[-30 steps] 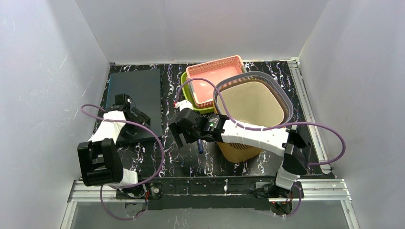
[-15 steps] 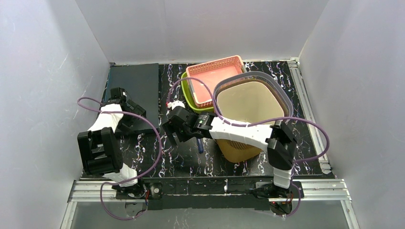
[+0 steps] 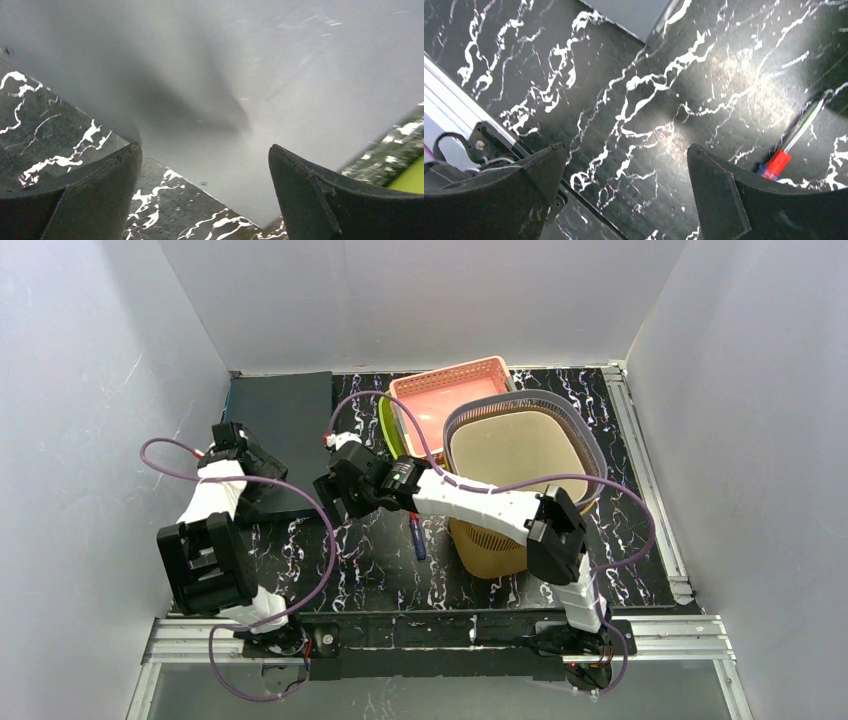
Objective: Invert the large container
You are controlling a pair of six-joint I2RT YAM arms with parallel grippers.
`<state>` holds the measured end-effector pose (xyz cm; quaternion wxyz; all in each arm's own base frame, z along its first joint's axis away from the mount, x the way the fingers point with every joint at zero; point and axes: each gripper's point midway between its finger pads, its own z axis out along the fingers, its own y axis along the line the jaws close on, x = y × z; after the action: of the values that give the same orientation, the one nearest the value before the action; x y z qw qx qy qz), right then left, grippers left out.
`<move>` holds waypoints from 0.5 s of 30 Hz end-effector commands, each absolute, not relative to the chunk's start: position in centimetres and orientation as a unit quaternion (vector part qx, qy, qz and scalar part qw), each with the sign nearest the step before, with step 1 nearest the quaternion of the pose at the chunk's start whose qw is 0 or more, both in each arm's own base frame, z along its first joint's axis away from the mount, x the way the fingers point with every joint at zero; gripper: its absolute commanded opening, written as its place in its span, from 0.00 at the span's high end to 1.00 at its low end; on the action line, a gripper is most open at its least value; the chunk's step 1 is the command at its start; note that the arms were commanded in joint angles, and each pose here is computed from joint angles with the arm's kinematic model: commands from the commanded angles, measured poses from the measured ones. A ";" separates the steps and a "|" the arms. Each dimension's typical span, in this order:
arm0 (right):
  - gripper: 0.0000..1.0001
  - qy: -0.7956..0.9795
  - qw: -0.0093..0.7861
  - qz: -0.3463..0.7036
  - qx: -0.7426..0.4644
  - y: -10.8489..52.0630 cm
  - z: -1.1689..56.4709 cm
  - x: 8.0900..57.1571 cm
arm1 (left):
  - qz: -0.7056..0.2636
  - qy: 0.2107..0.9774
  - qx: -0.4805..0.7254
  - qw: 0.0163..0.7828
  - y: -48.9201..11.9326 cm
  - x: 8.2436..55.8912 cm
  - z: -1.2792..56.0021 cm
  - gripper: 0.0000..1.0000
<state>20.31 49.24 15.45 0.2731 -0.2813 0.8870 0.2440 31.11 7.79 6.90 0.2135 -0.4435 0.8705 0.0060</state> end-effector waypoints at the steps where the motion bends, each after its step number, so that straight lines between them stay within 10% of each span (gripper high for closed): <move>1: 0.01 0.900 0.267 0.210 -0.274 50.4 10.2 23.4 | -0.005 0.845 -0.415 0.338 8.8 32.9 13.9 0.03; 15: 0.01 0.902 0.266 0.237 -0.245 54.1 7.1 27.3 | 0.083 0.796 -0.513 0.310 8.8 20.2 14.6 0.02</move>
<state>24.64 55.01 18.41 0.3103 -0.2578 0.8595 0.3137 23.83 8.15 16.28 0.3578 -0.4792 0.8008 0.0318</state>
